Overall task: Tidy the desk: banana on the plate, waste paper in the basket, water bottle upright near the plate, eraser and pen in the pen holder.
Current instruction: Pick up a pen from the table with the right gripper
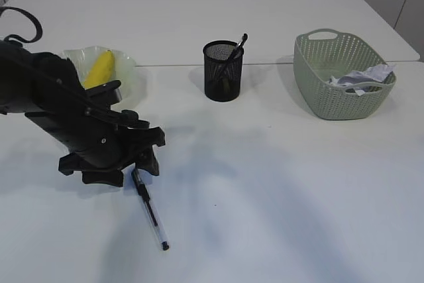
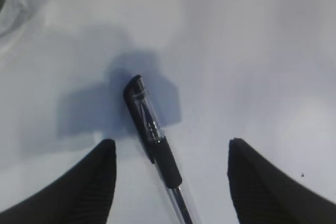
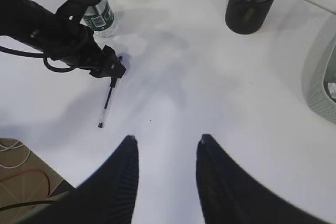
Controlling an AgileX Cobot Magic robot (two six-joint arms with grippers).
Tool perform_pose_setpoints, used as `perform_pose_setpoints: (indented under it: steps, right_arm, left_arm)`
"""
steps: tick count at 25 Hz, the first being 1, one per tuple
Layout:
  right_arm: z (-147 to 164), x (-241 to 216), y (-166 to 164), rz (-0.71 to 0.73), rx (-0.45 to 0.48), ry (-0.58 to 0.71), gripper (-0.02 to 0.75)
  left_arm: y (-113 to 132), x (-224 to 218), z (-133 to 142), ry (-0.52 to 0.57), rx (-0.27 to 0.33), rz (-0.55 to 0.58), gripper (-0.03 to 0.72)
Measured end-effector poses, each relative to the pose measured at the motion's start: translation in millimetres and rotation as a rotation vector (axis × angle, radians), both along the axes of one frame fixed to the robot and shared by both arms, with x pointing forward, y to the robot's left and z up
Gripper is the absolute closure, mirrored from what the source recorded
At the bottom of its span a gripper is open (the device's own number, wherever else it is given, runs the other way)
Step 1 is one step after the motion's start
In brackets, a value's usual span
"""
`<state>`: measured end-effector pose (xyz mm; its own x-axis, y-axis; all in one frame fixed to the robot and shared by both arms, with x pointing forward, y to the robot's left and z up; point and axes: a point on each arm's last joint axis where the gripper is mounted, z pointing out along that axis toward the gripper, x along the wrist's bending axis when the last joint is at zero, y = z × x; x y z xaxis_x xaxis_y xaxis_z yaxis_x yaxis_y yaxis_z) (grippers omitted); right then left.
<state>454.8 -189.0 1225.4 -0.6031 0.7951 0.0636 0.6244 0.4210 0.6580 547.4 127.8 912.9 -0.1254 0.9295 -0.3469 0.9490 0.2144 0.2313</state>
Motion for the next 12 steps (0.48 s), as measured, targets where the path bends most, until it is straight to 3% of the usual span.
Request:
perform_pose_setpoints:
  steps: [12]
  right_arm:
    - [0.0,0.0,0.0,0.003,-0.002,-0.002,0.454]
  left_arm:
    - [-1.5,2.3,-19.2,0.052,0.025,-0.002,0.212]
